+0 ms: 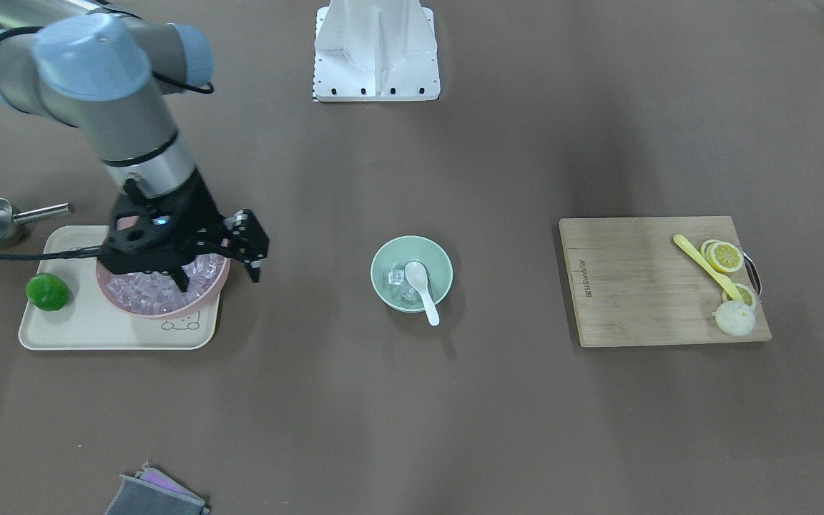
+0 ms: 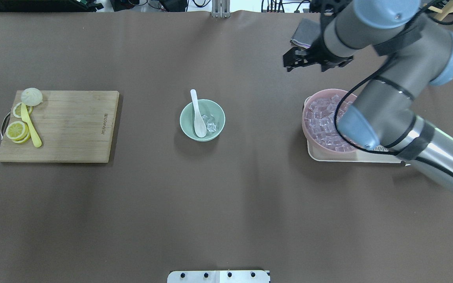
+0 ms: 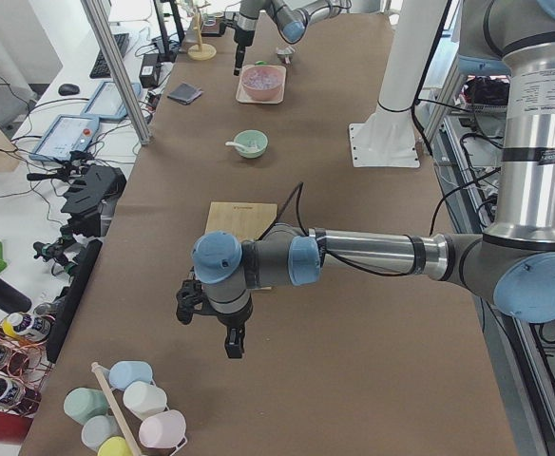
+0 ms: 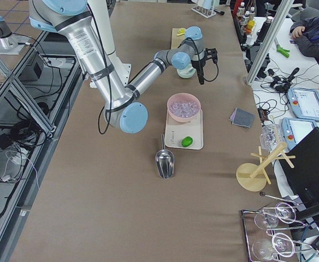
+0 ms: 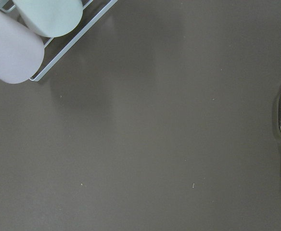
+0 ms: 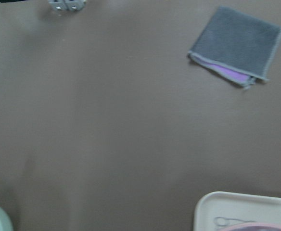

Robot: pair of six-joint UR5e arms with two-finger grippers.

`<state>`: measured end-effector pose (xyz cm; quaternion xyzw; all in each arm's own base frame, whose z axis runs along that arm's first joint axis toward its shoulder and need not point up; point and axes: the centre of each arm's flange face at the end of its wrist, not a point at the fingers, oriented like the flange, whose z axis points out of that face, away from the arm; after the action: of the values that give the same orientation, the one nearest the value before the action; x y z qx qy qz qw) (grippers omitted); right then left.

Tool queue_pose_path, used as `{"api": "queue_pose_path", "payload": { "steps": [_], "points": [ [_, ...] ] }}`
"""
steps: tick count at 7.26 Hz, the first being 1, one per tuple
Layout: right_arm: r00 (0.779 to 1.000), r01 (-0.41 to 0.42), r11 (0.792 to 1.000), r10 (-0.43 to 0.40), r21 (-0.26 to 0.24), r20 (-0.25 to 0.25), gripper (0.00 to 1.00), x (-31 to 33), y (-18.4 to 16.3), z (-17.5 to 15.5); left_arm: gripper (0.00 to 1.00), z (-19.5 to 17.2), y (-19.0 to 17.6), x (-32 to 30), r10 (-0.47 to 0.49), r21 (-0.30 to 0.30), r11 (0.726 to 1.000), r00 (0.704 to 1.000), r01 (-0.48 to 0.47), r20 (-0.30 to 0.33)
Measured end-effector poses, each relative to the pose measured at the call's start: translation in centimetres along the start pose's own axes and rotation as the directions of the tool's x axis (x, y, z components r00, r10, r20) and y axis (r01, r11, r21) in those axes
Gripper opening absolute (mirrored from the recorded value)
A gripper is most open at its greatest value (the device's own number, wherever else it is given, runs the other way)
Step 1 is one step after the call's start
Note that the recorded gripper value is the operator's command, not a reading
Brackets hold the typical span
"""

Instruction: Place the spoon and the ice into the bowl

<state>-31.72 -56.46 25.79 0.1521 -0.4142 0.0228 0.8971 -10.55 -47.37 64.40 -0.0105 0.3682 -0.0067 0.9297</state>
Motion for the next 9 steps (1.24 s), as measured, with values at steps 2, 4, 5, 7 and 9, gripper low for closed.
{"api": "queue_pose_path", "payload": {
  "steps": [2, 4, 5, 7, 9],
  "points": [
    [0.989, 0.104, 0.993, -0.109, -0.055, -0.095, 1.00, 11.7, 0.8, -3.0, 0.98, -0.2, 0.3, 0.2, 0.000, 0.006, 1.000, 1.000, 0.000, 0.000],
    [0.964, 0.184, 0.975, -0.204, -0.123, -0.169, 1.00, 24.2, 4.4, -5.5, 0.98, -0.2, 0.3, 0.3, 0.004, 0.008, 1.000, 1.000, -0.004, 0.001],
    [0.955, 0.204, 0.965, -0.233, -0.162, -0.182, 1.00, 30.5, 6.7, -7.1, 0.98, -0.3, 0.3, 0.3, 0.005, 0.009, 1.000, 1.000, -0.005, 0.002],
    [0.957, 0.190, 0.956, -0.231, -0.223, -0.176, 1.00, 41.0, 13.1, -10.1, 0.98, -0.2, 0.6, 0.2, 0.004, 0.007, 1.000, 1.000, -0.004, 0.002],
    [0.972, 0.105, 0.958, -0.155, -0.266, -0.175, 1.00, 47.4, 20.1, -11.1, 0.98, 0.1, 1.9, 0.1, 0.000, 0.002, 1.000, 1.000, 0.000, 0.002]
  ]
}}
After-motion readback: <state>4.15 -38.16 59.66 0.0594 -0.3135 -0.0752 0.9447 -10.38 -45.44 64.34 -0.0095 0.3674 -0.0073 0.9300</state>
